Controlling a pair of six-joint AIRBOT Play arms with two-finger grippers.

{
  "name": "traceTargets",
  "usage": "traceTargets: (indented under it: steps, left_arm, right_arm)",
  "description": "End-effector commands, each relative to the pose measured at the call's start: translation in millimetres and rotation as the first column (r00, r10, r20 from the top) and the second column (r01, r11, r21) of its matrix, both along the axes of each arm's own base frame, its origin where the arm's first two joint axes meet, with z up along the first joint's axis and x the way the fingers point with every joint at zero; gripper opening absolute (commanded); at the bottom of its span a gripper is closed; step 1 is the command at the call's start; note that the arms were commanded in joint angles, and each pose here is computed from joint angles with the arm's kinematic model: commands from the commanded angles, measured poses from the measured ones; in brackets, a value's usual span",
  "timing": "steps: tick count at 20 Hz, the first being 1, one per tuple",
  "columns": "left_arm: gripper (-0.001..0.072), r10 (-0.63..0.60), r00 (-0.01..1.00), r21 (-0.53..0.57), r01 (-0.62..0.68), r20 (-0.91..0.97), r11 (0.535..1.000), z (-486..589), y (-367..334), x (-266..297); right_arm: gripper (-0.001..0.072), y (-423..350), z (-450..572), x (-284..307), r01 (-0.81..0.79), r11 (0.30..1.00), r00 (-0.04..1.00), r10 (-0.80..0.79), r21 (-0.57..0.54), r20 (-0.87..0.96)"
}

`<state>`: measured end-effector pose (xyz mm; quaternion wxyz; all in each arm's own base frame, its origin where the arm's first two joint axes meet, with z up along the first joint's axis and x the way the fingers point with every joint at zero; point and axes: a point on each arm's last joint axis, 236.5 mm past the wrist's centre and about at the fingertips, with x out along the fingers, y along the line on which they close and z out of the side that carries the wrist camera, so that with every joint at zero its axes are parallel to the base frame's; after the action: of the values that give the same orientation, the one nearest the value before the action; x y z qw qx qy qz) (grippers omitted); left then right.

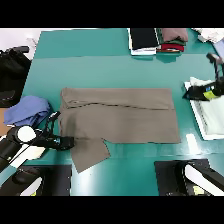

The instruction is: Fold the shirts.

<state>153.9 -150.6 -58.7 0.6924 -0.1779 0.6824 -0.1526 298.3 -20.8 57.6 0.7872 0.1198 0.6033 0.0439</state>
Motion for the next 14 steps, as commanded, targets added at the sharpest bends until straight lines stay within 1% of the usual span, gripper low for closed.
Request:
traceTargets:
  steps: [1,2,4,7,8,9,11,12,13,14]
  left_arm:
    - [0.0032,-0.019,0.997,-0.003,0.02,0.068,1.0,19,-3,17]
    - [0.0032,-0.022,0.997,-0.006,0.023,0.08,1.0,22,-4,20]
    - [0.0032,-0.022,0.996,-0.007,0.023,0.085,1.0,24,-4,21]
    - [0.0032,-0.022,0.996,-0.007,0.023,0.084,1.0,24,-4,21]
    - [0.0033,-0.023,0.996,-0.007,0.023,0.084,1.0,24,-4,21]
    - [0.0032,-0.022,0.996,-0.007,0.023,0.085,1.0,24,-4,21]
    - [0.0032,-0.022,0.996,-0.007,0.023,0.085,1.0,24,-4,21]
    - [0.0032,-0.025,0.996,-0.006,0.026,0.083,1.0,24,-4,20]
    - [0.0032,-0.049,0.996,-0.002,0.05,0.08,0.999,23,-4,17]
    - [0.0032,-0.081,0.995,0.009,0.08,0.065,0.997,22,-1,11]
  right_arm:
    - [0.0485,-12,-47,-63,0.074,0.995,0.976,-0.06,0.063,-0.208]
    - [0.0581,-14,-66,-83,0.127,0.988,0.958,-0.099,0.088,-0.269]
    - [0.0577,-12,-95,-114,0.219,0.966,0.915,-0.155,0.137,-0.374]
    - [0.0568,0,-128,-142,0.276,0.945,0.86,-0.163,0.173,-0.483]
    - [0.0536,4,-136,-147,0.279,0.943,0.849,-0.155,0.18,-0.506]
    - [0.0489,10,-144,-150,0.273,0.944,0.84,-0.139,0.187,-0.525]
    - [0.0484,23,-151,-151,0.245,0.946,0.833,-0.094,0.211,-0.546]
    - [0.045,28,-154,-151,0.215,0.954,0.832,-0.066,0.21,-0.551]
    - [0.0358,31,-155,-150,0.184,0.961,0.832,-0.039,0.208,-0.553]
    - [0.0234,34,-154,-146,0.151,0.967,0.838,-0.016,0.204,-0.545]
